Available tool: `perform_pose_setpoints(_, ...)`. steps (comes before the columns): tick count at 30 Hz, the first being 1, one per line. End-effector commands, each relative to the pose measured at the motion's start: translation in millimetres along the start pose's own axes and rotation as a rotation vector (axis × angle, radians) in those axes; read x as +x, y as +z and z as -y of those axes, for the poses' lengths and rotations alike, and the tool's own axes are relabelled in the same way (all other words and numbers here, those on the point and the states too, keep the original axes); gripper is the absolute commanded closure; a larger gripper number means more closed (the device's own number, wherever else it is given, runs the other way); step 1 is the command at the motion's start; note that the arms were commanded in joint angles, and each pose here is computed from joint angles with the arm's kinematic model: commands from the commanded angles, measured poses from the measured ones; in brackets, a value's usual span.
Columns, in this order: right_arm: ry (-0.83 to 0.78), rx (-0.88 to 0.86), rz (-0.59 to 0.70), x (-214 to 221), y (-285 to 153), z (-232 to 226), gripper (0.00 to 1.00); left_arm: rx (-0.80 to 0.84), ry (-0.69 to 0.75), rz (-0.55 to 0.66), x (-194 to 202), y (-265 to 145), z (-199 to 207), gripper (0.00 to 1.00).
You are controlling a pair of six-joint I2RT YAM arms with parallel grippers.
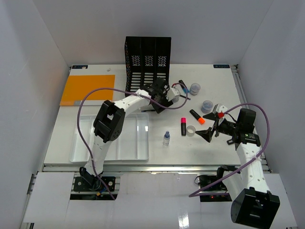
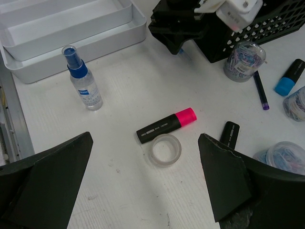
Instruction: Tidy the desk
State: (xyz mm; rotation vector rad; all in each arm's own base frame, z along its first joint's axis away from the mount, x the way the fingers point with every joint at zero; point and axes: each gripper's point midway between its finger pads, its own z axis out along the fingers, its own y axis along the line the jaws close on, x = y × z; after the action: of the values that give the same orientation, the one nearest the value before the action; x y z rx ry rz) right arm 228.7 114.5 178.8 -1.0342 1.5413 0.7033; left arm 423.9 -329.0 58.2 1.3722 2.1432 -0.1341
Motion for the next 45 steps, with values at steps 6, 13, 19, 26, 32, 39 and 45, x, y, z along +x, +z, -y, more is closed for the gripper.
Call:
perform_pose_setpoints(6,0.014,-0.015,0.005,4,1,-2,0.02,0.024,0.027,-0.077,16,17,3,0.32)
perform_pose_setpoints(13,0.011,-0.014,0.004,3,1,-2,0.02,0.082,0.004,-0.087,30,26,7,0.34)
perform_pose_setpoints(19,0.005,-0.015,0.009,1,1,-2,0.02,0.186,-0.03,-0.082,40,25,23,0.5)
perform_pose_setpoints(26,-0.002,-0.016,0.015,-1,0,-3,0.02,0.241,-0.043,-0.108,58,25,38,0.55)
perform_pose_setpoints(32,-0.006,-0.016,0.018,-3,0,-4,0.02,0.228,-0.041,-0.16,79,18,35,0.5)
perform_pose_setpoints(39,-0.01,-0.015,0.021,-4,-1,-4,0.02,0.251,-0.076,-0.201,97,19,36,0.57)
perform_pose_setpoints(45,-0.014,-0.016,0.023,-5,-1,-5,0.02,0.237,-0.102,-0.194,92,24,33,0.8)
